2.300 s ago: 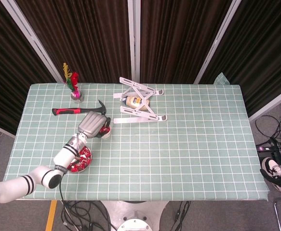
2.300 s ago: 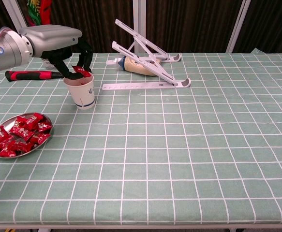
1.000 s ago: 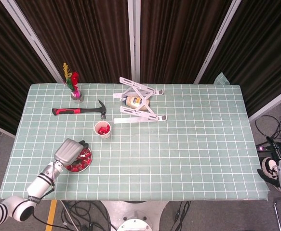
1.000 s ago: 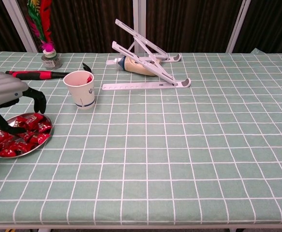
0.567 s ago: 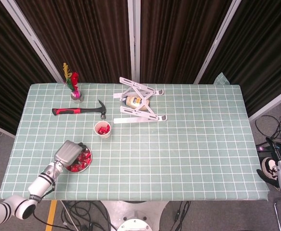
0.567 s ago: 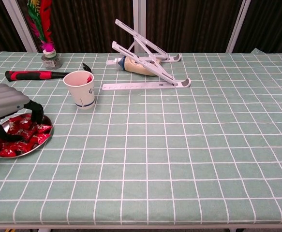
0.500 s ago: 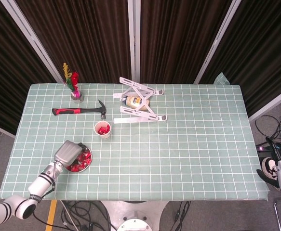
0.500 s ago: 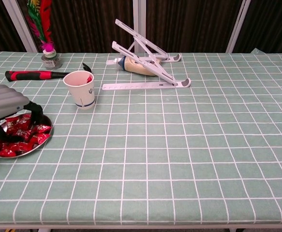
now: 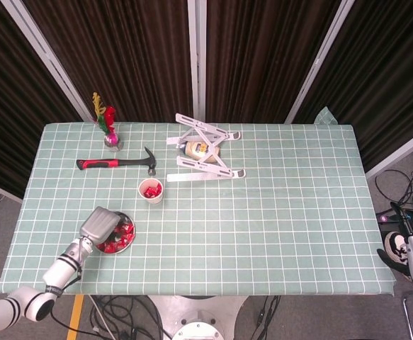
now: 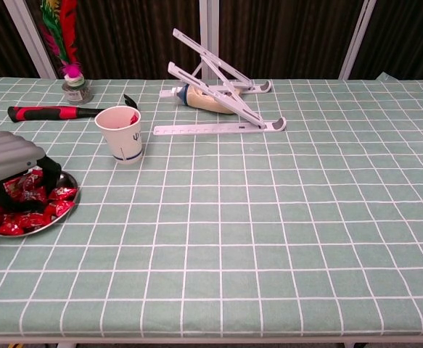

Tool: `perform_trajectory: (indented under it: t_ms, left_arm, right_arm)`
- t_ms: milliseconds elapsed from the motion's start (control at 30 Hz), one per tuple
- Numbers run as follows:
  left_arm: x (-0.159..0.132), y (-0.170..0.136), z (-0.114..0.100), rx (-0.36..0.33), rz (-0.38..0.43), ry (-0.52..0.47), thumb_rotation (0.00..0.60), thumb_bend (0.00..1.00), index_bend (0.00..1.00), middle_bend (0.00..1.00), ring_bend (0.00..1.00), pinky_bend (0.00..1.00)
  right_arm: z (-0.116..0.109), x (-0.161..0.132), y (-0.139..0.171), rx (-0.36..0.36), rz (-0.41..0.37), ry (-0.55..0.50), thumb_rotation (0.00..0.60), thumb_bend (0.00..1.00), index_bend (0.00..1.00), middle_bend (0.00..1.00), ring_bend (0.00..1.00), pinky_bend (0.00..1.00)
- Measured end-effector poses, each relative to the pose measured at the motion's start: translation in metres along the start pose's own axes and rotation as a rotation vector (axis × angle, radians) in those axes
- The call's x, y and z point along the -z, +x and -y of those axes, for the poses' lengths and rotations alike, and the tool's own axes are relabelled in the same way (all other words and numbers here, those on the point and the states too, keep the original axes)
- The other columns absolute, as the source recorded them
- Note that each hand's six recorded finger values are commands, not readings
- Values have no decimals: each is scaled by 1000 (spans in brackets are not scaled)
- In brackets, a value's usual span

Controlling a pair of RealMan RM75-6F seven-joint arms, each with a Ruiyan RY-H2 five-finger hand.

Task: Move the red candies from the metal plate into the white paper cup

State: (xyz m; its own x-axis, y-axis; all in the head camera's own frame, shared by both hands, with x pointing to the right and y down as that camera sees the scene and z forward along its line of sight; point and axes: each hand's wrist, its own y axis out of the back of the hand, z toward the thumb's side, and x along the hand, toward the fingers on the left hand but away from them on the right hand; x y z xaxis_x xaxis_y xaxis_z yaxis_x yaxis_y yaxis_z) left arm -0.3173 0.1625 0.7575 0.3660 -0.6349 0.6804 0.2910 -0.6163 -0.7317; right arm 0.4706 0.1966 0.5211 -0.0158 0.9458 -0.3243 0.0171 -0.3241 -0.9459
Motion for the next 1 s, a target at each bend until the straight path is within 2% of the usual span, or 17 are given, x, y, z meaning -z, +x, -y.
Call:
perform_trajectory:
  t_ms: [367,567,700,767,867,1000]
  left_arm:
    - [4,-3,-9,-40,-6,-46,600,404,659,718,965,1000]
    - [3,-9,-27,-67,2,-104,600,407,659,723,965,1000]
    - [0,-9,-53,-113,23,-142,600,408,659,723,965,1000]
    - [-3,-5,-73,-152,38,-146,600,408,658,723,964,1000]
    - [-12,7,-101,-199,68,-145,600,408,657,722,964,1000]
    - [-24,28,-128,-221,101,-144,600,408,657,714,964,1000]
  right_arm:
    - [0,0,0,2,-5,-3,600,101,84,306,172,452]
    - [0,0,-1,3,-7,-5,600,101,84,306,173,452]
    - [0,1,0,2,-6,-7,600,101,84,306,173,452]
    - [1,1,0,1,-7,-9,600,101,84,307,173,452]
    - [0,2,-1,3,-6,-11,600,101,84,309,172,452]
    - [1,5,0,3,1,-13,600,101,84,309,173,452]
